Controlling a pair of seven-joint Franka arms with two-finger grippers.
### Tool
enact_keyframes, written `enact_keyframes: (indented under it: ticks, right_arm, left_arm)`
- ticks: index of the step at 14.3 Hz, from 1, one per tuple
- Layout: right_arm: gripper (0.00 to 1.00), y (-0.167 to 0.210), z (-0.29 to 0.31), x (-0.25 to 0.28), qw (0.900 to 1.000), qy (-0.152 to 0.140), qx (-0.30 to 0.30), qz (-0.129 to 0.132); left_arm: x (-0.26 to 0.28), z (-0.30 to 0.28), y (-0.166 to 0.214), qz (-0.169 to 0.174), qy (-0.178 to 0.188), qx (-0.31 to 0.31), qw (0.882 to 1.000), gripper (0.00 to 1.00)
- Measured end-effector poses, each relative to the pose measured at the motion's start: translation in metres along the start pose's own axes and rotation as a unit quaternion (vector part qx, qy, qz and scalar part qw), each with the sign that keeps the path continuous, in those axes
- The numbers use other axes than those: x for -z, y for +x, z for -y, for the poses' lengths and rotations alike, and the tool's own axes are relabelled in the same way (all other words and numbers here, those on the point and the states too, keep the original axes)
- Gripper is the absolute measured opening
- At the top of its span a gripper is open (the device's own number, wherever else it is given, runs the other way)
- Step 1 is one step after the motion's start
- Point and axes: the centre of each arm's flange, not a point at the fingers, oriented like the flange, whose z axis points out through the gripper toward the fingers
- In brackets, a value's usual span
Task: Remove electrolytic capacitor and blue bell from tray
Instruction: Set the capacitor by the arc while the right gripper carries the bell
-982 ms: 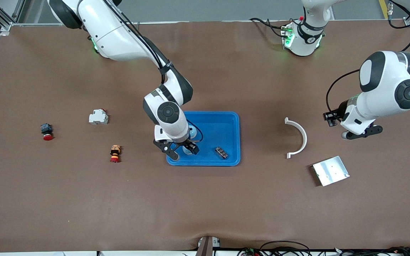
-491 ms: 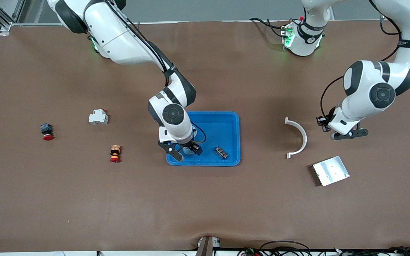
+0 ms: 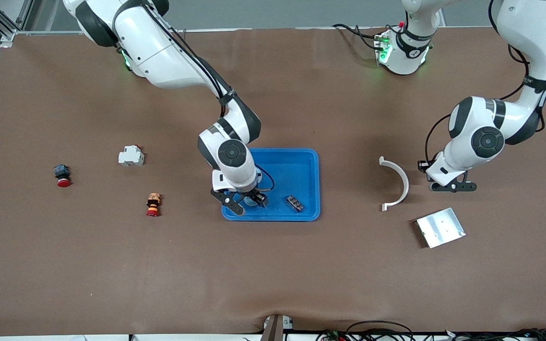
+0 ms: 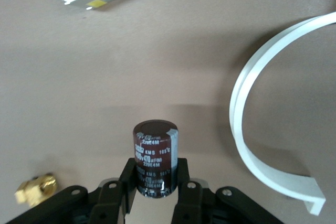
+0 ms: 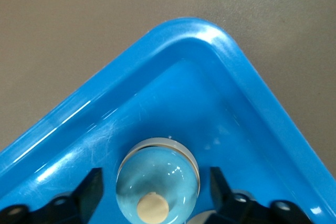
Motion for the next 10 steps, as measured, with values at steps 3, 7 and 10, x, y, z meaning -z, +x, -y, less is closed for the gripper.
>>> enact_keyframes:
  ticks: [3,7,10]
  right_arm:
    - [0.64,0.0,0.001,0.002,1.0,0.002,-0.003,-0.001]
    - [0.64,-0.001,0.002,0.002,1.0,0.002,-0.005,-0.001]
    - [0.64,-0.001,0.002,0.002,1.0,0.002,-0.005,-0.002]
  left_arm:
    - [-0.012,-0.004,0.007,-0.008,-0.007,-0.011,1.0,0.34]
    - [-0.02,-0.006,0.025,-0.014,-0.015,-0.014,1.0,0.34]
    - [-0.031,-0.007,0.036,-0.018,-0.026,-0.013,0.999,0.34]
